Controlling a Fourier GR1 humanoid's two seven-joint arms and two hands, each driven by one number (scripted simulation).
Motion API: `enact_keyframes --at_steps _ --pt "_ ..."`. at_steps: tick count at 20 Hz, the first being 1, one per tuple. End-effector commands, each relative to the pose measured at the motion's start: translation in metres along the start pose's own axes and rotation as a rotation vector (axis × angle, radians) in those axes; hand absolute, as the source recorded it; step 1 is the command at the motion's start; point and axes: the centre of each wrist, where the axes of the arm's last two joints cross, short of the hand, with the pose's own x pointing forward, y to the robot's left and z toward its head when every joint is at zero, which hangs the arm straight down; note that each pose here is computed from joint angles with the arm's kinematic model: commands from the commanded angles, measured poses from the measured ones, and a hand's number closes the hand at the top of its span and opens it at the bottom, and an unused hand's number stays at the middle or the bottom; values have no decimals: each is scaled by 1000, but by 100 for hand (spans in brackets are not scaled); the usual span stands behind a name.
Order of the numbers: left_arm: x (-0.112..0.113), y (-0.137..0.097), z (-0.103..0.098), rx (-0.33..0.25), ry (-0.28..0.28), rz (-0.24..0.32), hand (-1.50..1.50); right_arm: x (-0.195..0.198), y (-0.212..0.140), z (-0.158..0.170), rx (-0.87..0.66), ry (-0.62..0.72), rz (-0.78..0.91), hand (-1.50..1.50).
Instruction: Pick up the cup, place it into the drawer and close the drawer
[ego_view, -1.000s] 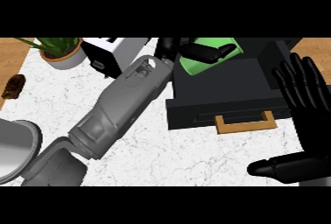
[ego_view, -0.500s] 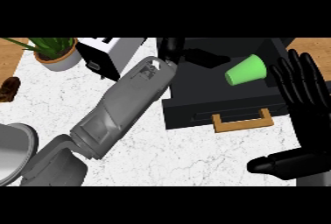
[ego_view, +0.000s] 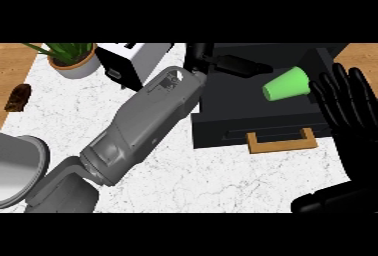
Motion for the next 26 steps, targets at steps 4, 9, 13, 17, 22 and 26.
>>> enact_keyframes --at_steps 4,9,13,17,22,26 --pt "3 19 0 23 -13 153 -150 24 -26 9 26 13 33 150" --pt "12 40 5 79 -29 173 -150 32 -19 28 137 69 190 150" --pt "-1 73 29 140 -7 188 -150 18 -18 9 157 84 283 150" --pt "-4 118 55 182 25 202 -150 15 -30 21 175 126 359 150" --pt "-3 162 98 198 53 194 -150 1 -22 22 190 196 411 150" --pt "6 189 135 199 46 220 -150 -15 -11 22 195 240 478 150"
